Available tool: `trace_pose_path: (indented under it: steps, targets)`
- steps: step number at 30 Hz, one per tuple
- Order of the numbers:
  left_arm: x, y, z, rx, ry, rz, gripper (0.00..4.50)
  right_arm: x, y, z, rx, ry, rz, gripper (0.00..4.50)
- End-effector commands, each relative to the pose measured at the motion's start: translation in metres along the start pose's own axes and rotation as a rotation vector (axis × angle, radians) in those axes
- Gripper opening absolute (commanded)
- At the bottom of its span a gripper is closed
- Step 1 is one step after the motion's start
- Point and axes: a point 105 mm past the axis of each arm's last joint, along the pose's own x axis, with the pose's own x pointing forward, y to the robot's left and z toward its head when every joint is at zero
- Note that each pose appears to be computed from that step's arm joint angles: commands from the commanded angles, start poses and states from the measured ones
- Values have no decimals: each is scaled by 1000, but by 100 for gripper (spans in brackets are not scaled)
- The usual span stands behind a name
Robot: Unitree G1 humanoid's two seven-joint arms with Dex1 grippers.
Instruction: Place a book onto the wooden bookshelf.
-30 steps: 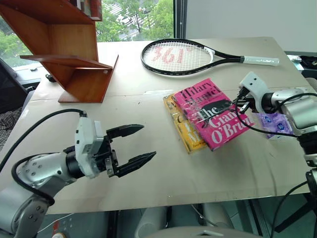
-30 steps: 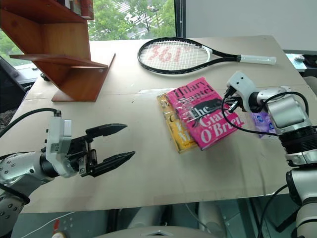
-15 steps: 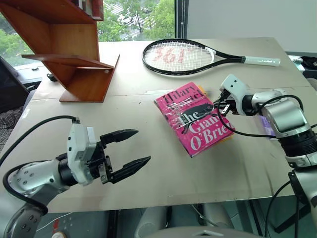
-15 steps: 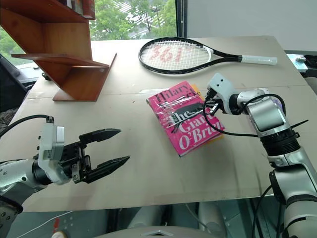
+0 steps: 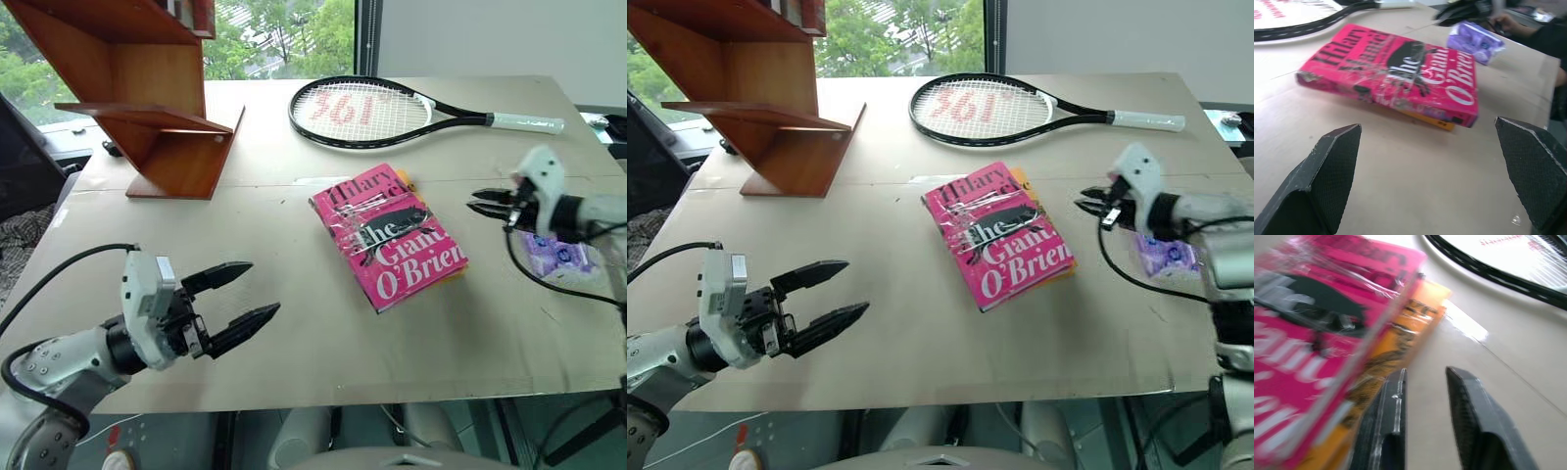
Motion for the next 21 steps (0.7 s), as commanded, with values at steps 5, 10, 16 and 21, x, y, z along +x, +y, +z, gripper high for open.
trace_pose_path:
  steps: [5, 10, 16, 21]
  targets:
    - [21, 14, -8, -335, -21, 17, 450, -45, 52, 30, 8, -179, 148, 446]
    - [50, 25, -17, -626, 22, -4, 450, -49, 80, 35, 17, -215, 175, 446]
    - [91, 34, -19, -920, 7, -46, 450, -47, 96, 39, 7, -234, 159, 446]
    - [118, 38, -14, -1105, -26, -68, 450, -53, 104, 44, -21, -248, 137, 446]
